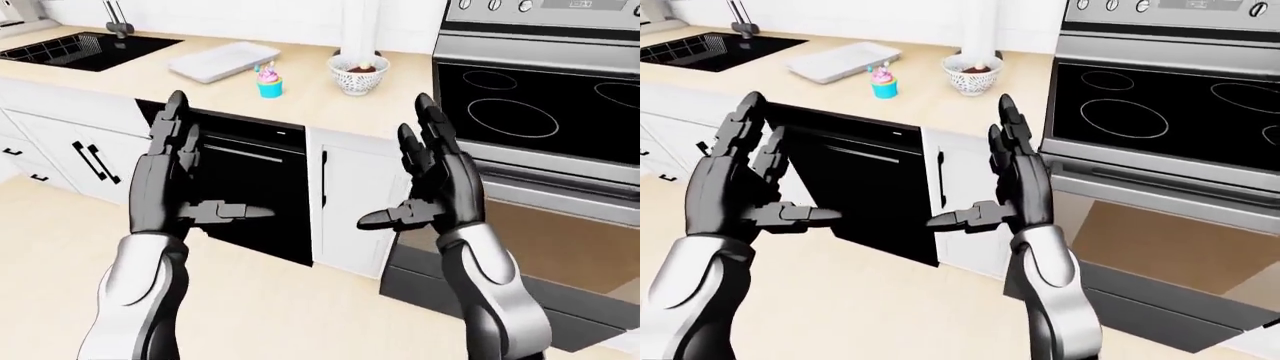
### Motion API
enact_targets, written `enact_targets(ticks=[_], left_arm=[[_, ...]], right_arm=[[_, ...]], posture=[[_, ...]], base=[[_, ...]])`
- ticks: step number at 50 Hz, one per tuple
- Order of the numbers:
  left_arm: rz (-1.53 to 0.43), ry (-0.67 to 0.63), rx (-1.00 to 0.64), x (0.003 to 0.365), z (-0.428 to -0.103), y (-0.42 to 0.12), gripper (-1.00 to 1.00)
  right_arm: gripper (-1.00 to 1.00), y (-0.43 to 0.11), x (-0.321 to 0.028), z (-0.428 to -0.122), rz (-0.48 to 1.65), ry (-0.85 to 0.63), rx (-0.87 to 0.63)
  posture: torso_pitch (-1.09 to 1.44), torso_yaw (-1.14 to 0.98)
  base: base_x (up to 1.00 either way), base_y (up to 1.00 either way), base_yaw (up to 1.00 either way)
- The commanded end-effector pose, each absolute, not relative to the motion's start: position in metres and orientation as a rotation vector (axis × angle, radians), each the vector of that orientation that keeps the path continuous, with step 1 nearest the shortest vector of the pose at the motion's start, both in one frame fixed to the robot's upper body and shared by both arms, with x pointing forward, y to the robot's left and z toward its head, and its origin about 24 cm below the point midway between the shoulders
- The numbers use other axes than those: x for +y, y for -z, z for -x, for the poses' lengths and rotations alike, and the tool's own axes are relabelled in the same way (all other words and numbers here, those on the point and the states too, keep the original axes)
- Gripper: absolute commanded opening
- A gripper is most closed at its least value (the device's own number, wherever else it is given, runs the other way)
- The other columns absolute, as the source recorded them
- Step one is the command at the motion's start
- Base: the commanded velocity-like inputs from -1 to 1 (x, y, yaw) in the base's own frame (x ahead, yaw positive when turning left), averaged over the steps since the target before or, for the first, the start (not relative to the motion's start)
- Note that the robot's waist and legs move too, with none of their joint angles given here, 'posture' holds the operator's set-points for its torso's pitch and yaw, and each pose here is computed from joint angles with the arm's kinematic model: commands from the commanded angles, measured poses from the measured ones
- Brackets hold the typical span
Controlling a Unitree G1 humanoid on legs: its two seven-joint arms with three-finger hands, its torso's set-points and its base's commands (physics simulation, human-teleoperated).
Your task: Pick up the bowl with cake and place it on the tray. Pick up the cupcake and place it on the tray.
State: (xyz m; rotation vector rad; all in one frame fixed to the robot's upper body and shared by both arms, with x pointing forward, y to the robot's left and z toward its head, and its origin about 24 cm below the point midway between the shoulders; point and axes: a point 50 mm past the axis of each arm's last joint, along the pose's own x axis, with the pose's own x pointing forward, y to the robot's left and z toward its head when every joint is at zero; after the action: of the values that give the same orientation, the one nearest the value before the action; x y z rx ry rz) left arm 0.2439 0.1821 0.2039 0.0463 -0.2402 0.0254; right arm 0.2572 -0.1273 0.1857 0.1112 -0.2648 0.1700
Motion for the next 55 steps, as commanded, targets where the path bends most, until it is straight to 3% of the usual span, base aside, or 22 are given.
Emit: enact_targets(ticks=[1, 27, 55], left_arm=[[-0.051, -0.010, -0.307, 0.179, -0.241, -0.215, 1.00], [-0.044, -0.012, -0.296, 0.181, -0.245, -0.206, 1.00], [-0.035, -0.003, -0.292, 0.179, -0.250, -0.206, 1.00]], right_arm=[[1.00, -0.195, -0.130, -0.255, -0.107, -0.164, -0.329], [1.00, -0.189, -0.127, -0.260, -0.108, -0.169, -0.317], [1.00, -0.188, -0.129, -0.262, -0.117, -0.170, -0.320]], posture=[[0.00, 0.00], [0.00, 0.00], [0.00, 0.00]], base=[[0.11, 0.00, 0.00], [0.09, 0.11, 0.00], [0.37, 0.03, 0.00]])
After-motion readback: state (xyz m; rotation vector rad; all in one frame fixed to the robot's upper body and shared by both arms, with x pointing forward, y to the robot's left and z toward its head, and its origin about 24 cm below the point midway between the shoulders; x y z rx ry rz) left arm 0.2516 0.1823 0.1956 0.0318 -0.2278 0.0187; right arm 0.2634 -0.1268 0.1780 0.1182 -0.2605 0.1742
